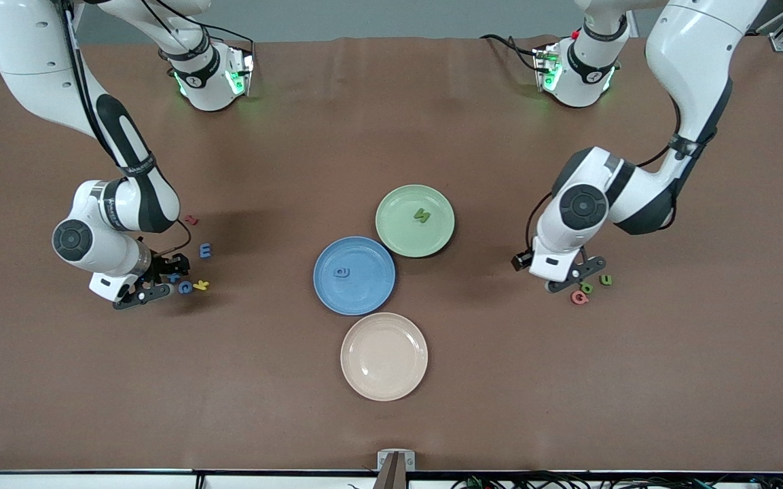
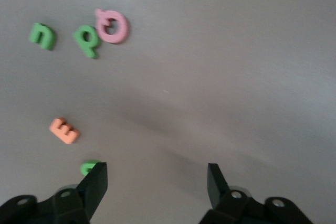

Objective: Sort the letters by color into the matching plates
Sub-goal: 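Grasp the blue X with the right gripper while the left gripper grasps B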

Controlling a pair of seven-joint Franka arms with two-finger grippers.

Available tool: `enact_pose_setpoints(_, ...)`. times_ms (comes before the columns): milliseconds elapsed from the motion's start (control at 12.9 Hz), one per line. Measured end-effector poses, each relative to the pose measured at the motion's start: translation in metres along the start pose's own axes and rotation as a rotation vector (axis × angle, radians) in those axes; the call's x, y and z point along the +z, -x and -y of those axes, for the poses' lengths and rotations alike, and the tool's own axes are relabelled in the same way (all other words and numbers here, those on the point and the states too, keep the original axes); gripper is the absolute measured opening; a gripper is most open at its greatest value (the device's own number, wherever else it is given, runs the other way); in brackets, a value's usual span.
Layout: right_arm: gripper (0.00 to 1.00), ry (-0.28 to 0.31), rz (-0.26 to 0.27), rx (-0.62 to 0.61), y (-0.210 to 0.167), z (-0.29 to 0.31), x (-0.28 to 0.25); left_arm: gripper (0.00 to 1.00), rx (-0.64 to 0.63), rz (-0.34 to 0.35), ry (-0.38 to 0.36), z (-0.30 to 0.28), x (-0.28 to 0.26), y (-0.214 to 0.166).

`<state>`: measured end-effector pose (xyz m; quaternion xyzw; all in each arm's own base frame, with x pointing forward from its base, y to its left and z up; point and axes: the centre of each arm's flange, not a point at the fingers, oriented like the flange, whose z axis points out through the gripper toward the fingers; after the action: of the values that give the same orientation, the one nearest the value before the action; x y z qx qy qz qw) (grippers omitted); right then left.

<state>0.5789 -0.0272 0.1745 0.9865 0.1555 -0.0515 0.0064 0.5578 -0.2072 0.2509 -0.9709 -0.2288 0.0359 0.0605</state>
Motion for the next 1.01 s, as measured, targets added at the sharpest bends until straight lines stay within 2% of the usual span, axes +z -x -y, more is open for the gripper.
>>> enact_pose_setpoints(233, 0.58, 0.000, 0.001, 0.000, 0.000, 0.000, 0.000, 0.82, -0.032, 0.012, -0.023, 0.025, 0.007, -0.005)
enact_pose_setpoints(311, 0.58, 0.000, 0.001, 0.000, 0.000, 0.000, 0.000, 0.81, -0.041, 0.012, -0.029, 0.033, 0.008, -0.006)
enact_pose_setpoints(388, 0.52, 0.000, 0.001, 0.000, 0.000, 0.000, 0.000, 0.81, -0.052, 0.010, -0.032, 0.040, 0.009, -0.004)
enact_pose_setpoints(466, 0.52, -0.001, 0.001, 0.000, 0.001, 0.000, 0.001, 0.81, -0.069, 0.005, -0.029, 0.046, 0.012, 0.000)
enact_pose_setpoints(622, 0.37, 0.000, 0.001, 0.001, 0.001, -0.001, 0.000, 0.81, -0.105, -0.003, -0.021, 0.052, 0.020, 0.020)
enact_pose_setpoints(777, 0.32, 0.000, -0.001, 0.005, 0.001, -0.003, 0.000, 0.81, -0.137, -0.006, -0.012, 0.055, 0.030, 0.037)
enact_pose_setpoints(1010, 0.32, 0.000, -0.001, 0.007, 0.002, -0.004, 0.000, 0.81, -0.156, -0.003, 0.032, 0.061, 0.051, 0.056)
